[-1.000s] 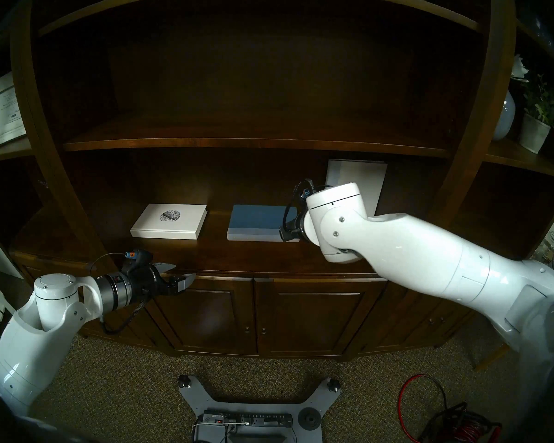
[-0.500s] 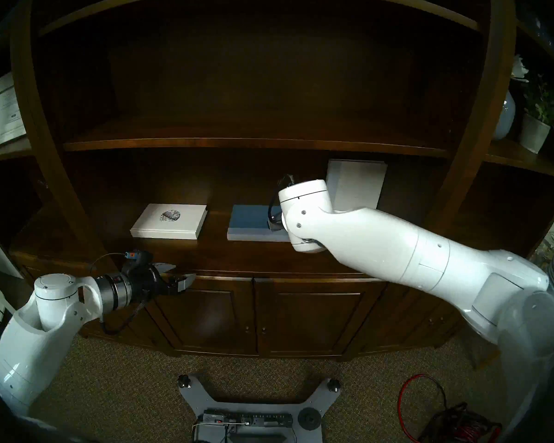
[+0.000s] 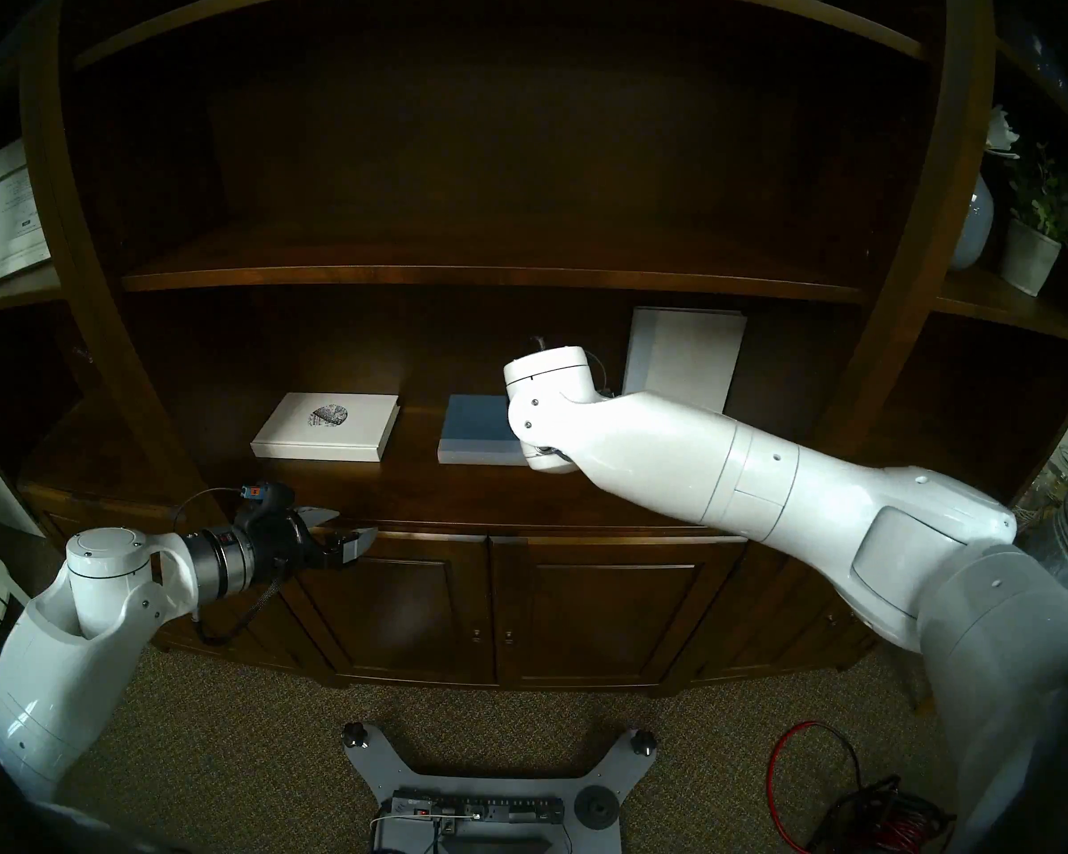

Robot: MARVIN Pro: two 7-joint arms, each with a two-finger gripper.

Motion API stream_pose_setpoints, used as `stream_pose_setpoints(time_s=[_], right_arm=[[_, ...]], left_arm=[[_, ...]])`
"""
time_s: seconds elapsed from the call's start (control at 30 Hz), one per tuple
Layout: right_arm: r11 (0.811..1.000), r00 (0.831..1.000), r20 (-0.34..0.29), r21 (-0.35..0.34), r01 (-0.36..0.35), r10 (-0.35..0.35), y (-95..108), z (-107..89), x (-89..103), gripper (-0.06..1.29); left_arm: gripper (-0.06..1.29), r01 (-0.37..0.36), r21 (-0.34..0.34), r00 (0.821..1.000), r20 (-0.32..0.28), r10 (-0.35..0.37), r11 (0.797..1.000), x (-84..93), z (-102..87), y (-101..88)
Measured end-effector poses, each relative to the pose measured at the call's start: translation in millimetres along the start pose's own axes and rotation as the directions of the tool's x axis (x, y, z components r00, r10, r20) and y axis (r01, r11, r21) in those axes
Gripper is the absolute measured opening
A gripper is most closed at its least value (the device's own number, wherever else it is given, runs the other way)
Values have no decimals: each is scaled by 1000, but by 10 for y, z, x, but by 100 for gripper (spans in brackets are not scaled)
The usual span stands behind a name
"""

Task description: Close the books and align them horizontally on the shelf

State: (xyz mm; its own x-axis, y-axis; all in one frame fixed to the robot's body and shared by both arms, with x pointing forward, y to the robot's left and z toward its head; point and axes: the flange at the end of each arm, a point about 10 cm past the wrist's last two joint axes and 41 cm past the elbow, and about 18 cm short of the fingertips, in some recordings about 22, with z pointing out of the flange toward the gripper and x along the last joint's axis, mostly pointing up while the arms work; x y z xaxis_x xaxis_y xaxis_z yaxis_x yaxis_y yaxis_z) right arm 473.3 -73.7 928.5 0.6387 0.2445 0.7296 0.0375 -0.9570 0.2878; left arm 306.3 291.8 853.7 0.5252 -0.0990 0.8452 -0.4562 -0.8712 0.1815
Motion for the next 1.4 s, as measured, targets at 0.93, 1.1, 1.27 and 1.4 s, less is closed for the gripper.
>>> stream_pose_setpoints(time_s=[0.93,1.1,1.27,1.4], right_arm=[[970,995,61,-234,-66,82,486,615,182,124],[964,993,71,-255,-71,92,498,681,202,124],[958,992,80,-278,-75,101,492,746,226,124],[951,991,82,-299,-81,110,494,789,258,124]], left_arm=[[126,0,0,1000,1,0,1000,-1,0,0],[126,0,0,1000,1,0,1000,-1,0,0],[126,0,0,1000,1,0,1000,-1,0,0],[126,0,0,1000,1,0,1000,-1,0,0]])
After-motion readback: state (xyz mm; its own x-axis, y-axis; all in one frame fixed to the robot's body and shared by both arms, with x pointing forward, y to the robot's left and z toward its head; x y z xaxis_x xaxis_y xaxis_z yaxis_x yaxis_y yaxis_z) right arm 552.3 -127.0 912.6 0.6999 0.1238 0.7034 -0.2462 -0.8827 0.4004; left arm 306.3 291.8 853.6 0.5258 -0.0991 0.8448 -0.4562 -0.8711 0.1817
